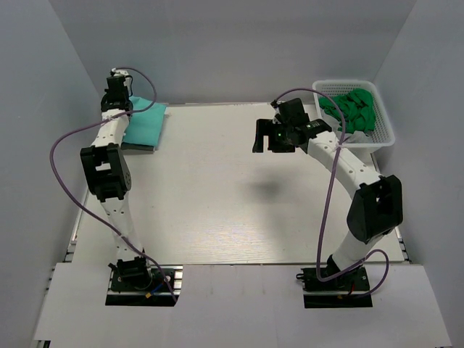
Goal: Fold and stack the t-shirts
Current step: Put the neatly folded tshirt into the corner of the board with the left arm
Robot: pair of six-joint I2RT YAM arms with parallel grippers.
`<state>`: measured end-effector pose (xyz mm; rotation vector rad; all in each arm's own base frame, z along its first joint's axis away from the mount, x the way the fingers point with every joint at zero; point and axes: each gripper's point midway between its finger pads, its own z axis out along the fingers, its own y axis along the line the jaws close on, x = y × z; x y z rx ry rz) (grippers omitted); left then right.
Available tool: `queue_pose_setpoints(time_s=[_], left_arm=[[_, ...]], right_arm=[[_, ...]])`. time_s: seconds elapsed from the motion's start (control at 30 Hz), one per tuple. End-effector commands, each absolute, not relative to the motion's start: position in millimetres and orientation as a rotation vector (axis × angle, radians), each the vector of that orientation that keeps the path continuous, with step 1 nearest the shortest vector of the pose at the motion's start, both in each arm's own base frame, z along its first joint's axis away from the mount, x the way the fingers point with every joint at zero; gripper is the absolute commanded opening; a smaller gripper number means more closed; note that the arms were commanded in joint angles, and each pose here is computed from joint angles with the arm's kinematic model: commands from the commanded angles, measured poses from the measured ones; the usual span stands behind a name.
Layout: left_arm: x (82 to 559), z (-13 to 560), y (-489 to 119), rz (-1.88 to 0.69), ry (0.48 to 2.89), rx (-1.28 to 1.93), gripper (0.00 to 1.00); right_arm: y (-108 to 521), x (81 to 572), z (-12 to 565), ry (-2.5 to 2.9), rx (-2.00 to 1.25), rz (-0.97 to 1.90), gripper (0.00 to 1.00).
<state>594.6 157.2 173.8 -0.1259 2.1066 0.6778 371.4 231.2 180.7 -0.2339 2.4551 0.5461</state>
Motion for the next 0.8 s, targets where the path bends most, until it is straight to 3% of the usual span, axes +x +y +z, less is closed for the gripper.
queue_pose_setpoints(time_s=[0.0,0.2,0.23,0.3,0.33,0.47,0.77], left_arm=[[595.5,199.2,173.2,0.663,2.057,-0.18,0.0],[596.1,192.9,188.9,0.692,2.053,-0.225,0.0],[593.4,193.2,195.6,0.707,2.053,-0.24,0.14],[590.3,189.0,200.6,0.735,2.052,-0.288,0.76],[589.4,191.5,203.5,0.755,2.04,-0.303,1.0],[585.0,205.9,205.7,0.752,2.006,-0.384,1.0],[537.9,264.1,119.5,0.259,2.078,-0.516,1.0]], right_arm=[[236.9,378.4,192.9,2.435,-0.228,0.579,0.9],[239.9,381.8,186.3,2.458,-0.22,0.586,0.9],[242.5,381.1,185.5,2.462,-0.228,0.595,0.9],[244.3,383.0,187.1,2.462,-0.232,0.6,0.9],[246.0,383.3,185.3,2.472,-0.234,0.612,0.9],[246.9,381.2,189.6,2.478,-0.232,0.611,0.9],[216.3,358.3,220.7,2.328,-0.115,0.567,0.9]])
